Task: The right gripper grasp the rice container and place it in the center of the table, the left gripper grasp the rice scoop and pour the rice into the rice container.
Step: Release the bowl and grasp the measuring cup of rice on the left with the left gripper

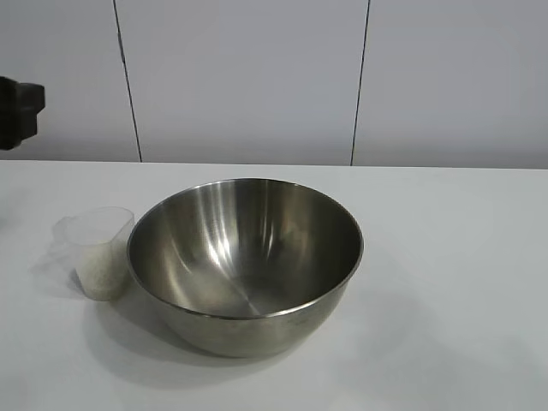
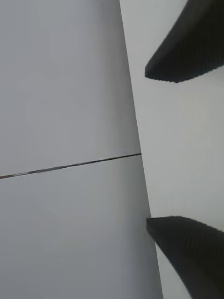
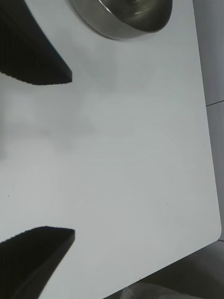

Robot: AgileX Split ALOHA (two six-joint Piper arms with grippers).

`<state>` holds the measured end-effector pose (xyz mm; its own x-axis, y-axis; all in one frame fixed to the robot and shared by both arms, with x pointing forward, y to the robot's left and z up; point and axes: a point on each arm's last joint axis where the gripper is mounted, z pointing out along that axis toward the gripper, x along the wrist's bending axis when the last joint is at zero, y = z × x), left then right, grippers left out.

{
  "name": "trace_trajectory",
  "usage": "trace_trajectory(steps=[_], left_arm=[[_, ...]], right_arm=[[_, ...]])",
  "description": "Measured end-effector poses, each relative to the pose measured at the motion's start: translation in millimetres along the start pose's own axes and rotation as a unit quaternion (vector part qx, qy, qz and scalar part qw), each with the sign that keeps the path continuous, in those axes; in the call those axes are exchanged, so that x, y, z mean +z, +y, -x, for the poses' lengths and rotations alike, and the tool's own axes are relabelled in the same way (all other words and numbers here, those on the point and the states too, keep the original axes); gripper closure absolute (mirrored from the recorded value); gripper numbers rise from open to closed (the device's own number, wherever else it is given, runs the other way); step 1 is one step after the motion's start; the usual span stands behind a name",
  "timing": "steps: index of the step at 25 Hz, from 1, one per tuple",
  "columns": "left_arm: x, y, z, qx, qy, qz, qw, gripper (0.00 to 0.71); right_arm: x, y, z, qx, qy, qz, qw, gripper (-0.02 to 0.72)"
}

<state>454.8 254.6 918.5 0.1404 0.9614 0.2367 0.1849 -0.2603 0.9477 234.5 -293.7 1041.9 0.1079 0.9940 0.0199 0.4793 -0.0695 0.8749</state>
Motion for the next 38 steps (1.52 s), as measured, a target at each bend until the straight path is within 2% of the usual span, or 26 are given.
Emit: trace_trajectory(steps=[2, 5, 11, 19, 25, 29, 33, 38], left_arm=[[2.0, -18.4, 4.2, 0.009, -0.009, -0.043, 0.999, 0.267], [5.8, -36.6, 10.4, 0.031, -0.028, -0.083, 0.996, 0.317], [9.2, -55.1, 16.5, 0.058, -0.047, -0.12, 0.99, 0.349], [30.6, -66.8, 24.9, 0.073, -0.06, -0.127, 0.987, 0.35], [47.6, -65.9, 27.1, 0.071, -0.061, -0.111, 0.989, 0.35], [51.6, -76.4, 21.2, 0.053, -0.073, -0.124, 0.988, 0.35], [56.5, -77.4, 12.1, 0.039, -0.082, -0.117, 0.989, 0.35], [64.8, -73.3, 12.1, 0.04, -0.1, -0.098, 0.989, 0.35]], right_arm=[[0.0, 0.0, 0.0, 0.0, 0.0, 0.0, 1.0, 0.135], [0.0, 0.0, 0.0, 0.0, 0.0, 0.0, 1.0, 0.135], [0.0, 0.0, 0.0, 0.0, 0.0, 0.0, 1.0, 0.135], [0.0, 0.0, 0.0, 0.0, 0.0, 0.0, 1.0, 0.135], [0.0, 0.0, 0.0, 0.0, 0.0, 0.0, 1.0, 0.135], [0.0, 0.0, 0.0, 0.0, 0.0, 0.0, 1.0, 0.135], [0.0, 0.0, 0.0, 0.0, 0.0, 0.0, 1.0, 0.135], [0.0, 0.0, 0.0, 0.0, 0.0, 0.0, 1.0, 0.135]])
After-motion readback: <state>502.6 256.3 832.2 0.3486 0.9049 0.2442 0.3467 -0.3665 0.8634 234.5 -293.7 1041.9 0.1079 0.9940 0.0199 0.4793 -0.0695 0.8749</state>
